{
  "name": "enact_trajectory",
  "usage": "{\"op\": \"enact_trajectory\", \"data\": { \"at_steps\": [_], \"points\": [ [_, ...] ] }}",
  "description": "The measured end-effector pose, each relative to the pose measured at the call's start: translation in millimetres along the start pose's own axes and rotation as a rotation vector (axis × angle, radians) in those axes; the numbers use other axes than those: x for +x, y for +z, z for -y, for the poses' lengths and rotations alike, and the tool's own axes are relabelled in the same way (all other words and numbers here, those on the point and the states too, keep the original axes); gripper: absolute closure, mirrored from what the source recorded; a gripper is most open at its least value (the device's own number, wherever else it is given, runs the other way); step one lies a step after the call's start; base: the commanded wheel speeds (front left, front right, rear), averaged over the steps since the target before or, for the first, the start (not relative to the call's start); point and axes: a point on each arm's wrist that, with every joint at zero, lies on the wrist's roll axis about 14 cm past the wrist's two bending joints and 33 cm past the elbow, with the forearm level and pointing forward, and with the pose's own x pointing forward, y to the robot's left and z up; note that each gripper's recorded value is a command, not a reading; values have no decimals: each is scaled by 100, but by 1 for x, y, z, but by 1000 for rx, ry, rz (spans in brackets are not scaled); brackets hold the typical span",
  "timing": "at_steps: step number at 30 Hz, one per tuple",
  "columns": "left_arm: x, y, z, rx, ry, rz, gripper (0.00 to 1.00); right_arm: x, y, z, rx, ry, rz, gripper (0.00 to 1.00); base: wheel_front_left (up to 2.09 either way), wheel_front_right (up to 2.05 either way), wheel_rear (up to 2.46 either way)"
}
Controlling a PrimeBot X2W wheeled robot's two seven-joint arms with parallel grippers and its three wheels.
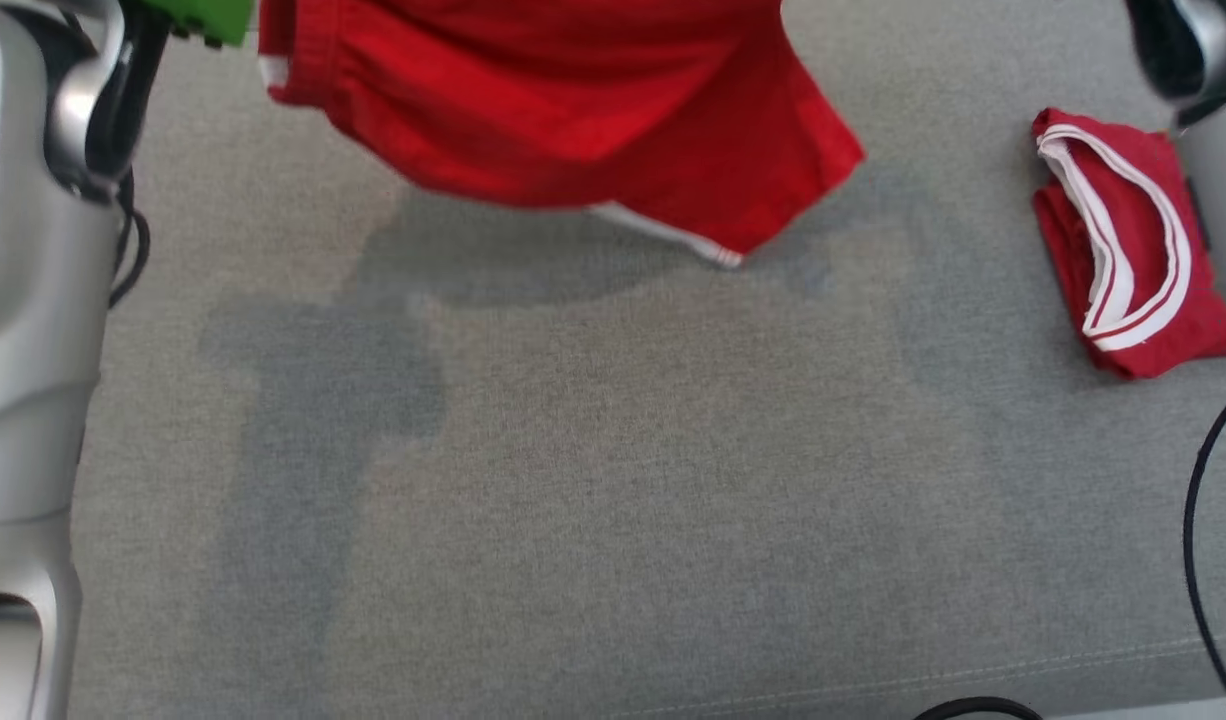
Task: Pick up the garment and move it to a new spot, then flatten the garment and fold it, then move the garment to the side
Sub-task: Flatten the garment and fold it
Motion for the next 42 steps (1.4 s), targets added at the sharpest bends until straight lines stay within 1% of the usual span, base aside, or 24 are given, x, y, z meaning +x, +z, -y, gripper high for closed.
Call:
{"op": "enact_trajectory", "data": {
  "at_steps": [1, 2, 5, 6, 9, 11, 13, 16, 18, 20, 23, 24, 25, 27, 28, 29, 31, 33, 35, 36, 42],
  "points": [
    [9, -3, -2, 9, -2, 7, 100, 9, -5, 6, -13, -7, -7, 100, 0, 0, 0],
    [19, -3, -5, 29, -1, 27, 100, 17, -9, 11, -49, -6, -10, 100, 0, 0, 0],
    [45, -3, -19, 87, 13, 87, 100, 43, -15, 30, -101, -32, 21, 100, 0, 0, 0],
    [45, -3, -19, 87, 13, 87, 100, 43, -15, 30, -101, -32, 21, 100, 0, 0, 0],
    [64, -10, -37, 127, 47, 146, 100, 62, -24, 45, -132, -62, 52, 100, 0, 0, 0],
    [72, -24, -43, 122, 61, 162, 100, 68, -39, 52, -120, -88, 52, 100, 0, 0, 0],
    [76, -46, -46, 103, 68, 144, 100, 71, -58, 55, -106, -100, 32, 100, 0, 0, 0],
    [75, -92, -49, 49, 83, 72, 100, 65, -104, 41, -70, -74, -47, 100, 0, 0, 0],
    [64, -134, -48, 18, 88, -13, 100, 48, -150, 23, -36, -38, -147, 100, 0, 0, 0],
    [43, -186, -40, -71, 105, -117, 100, 20, -194, 12, 31, -35, -248, 100, 0, 0, 0],
    [6, -247, -16, -204, 123, -243, 100, -25, -236, -3, 127, -39, -353, 100, 0, 0, 0],
    [-9, -265, -3, -237, 114, -291, 100, -44, -247, -8, 157, -44, -388, 100, 0, 0, 0],
    [-46, -297, 23, -337, 122, -387, 100, -87, -267, -18, 226, -67, -468, 100, 0, 0, 0],
    [-85, -320, 43, -405, 130, -485, 100, -129, -278, -29, 278, -84, -544, 100, 0, 0, 0],
    [-98, -324, 48, -436, 144, -505, 100, -148, -281, -35, 295, -85, -576, 100, 0, 0, 0],
    [-109, -325, 51, -445, 146, -524, 100, -162, -279, -40, 317, -93, -596, 100, 0, 0, 0],
    [-126, -321, 50, -484, 185, -533, 100, -185, -272, -47, 343, -99, -620, 100, 0, 0, 0],
    [-150, -320, 55, -496, 199, -563, 100, -202, -263, -54, 369, -109, -632, 100, 0, 0, 0],
    [-169, -315, 55, -522, 238, -573, 100, -217, -253, -62, 396, -120, -643, 100, 0, 0, 0],
    [-187, -310, 58, -534, 259, -585, 100, -233, -245, -66, 415, -144, -657, 100, 0, 0, 0],
    [-242, -289, 73, -588, 350, -601, 100, -281, -219, -81, 455, -194, -700, 100, 0, 0, 0]
  ]
}}
